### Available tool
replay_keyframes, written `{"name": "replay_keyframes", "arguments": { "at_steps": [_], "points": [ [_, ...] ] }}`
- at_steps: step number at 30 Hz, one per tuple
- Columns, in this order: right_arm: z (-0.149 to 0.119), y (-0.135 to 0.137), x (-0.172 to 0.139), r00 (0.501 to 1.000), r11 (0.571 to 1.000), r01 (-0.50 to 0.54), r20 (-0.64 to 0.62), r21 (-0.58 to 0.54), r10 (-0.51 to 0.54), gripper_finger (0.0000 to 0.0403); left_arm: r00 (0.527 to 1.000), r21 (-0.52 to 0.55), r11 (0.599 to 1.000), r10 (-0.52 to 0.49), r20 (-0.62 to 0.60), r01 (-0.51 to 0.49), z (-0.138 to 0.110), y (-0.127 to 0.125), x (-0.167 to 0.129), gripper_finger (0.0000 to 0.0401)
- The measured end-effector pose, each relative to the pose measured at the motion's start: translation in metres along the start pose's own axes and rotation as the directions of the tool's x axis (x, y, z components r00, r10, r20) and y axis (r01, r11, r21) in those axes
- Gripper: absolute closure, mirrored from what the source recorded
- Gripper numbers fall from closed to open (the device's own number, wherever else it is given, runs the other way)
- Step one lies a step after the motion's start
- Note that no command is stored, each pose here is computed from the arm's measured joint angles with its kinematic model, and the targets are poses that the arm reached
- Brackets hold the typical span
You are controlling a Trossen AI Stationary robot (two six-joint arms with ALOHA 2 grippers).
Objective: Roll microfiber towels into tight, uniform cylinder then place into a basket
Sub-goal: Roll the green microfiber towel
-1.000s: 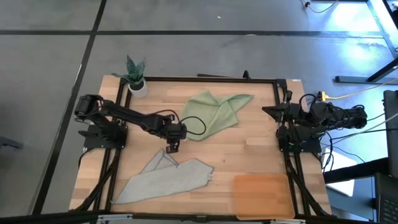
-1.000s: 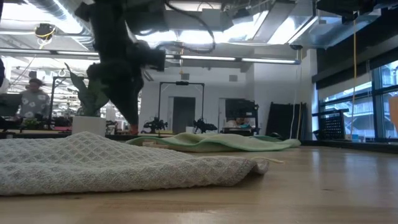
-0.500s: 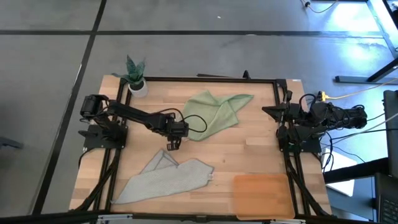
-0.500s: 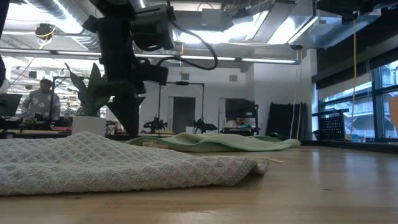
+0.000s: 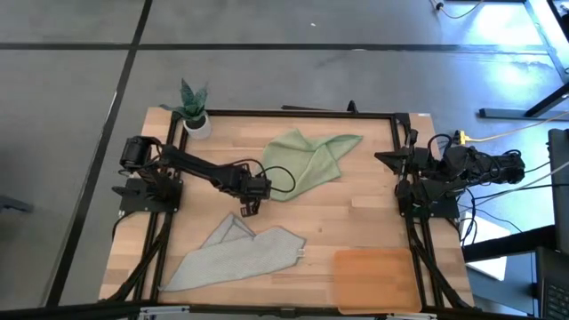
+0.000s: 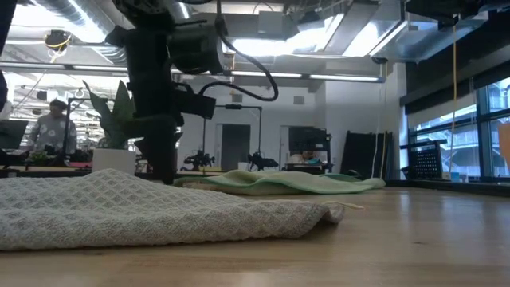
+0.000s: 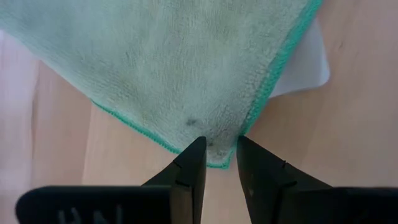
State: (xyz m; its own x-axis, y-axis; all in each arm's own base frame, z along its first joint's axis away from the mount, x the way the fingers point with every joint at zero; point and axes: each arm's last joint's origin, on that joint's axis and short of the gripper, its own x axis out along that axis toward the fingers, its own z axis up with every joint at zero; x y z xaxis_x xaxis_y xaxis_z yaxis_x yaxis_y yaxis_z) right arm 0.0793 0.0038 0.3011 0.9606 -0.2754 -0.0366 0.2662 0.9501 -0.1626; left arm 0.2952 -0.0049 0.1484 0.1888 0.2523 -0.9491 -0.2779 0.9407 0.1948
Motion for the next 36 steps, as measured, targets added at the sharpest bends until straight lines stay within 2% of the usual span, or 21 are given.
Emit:
{"name": "replay_keyframes", "arguments": {
  "at_steps": [13,30,33,36],
  "points": [
    [0.000,0.000,0.000,1.000,1.000,0.000,0.000,0.000,0.000,0.0384,0.998,0.015,0.998,-0.060,-0.008,0.060,0.000,0.000,-0.001,0.0319],
    [0.000,0.000,0.000,1.000,1.000,0.000,0.000,0.002,0.000,0.0384,0.998,0.034,0.999,-0.023,-0.055,0.025,-0.001,-0.003,0.012,0.0321],
    [0.000,0.000,0.000,1.000,1.000,-0.001,0.000,0.008,0.001,0.0384,0.998,0.059,0.998,-0.031,-0.058,0.034,-0.001,-0.003,0.013,0.0343],
    [0.000,0.000,0.000,1.000,1.000,-0.005,0.001,0.008,0.005,0.0384,0.998,0.076,0.996,-0.037,-0.059,0.042,-0.001,-0.003,0.013,0.0386]
  ]
}}
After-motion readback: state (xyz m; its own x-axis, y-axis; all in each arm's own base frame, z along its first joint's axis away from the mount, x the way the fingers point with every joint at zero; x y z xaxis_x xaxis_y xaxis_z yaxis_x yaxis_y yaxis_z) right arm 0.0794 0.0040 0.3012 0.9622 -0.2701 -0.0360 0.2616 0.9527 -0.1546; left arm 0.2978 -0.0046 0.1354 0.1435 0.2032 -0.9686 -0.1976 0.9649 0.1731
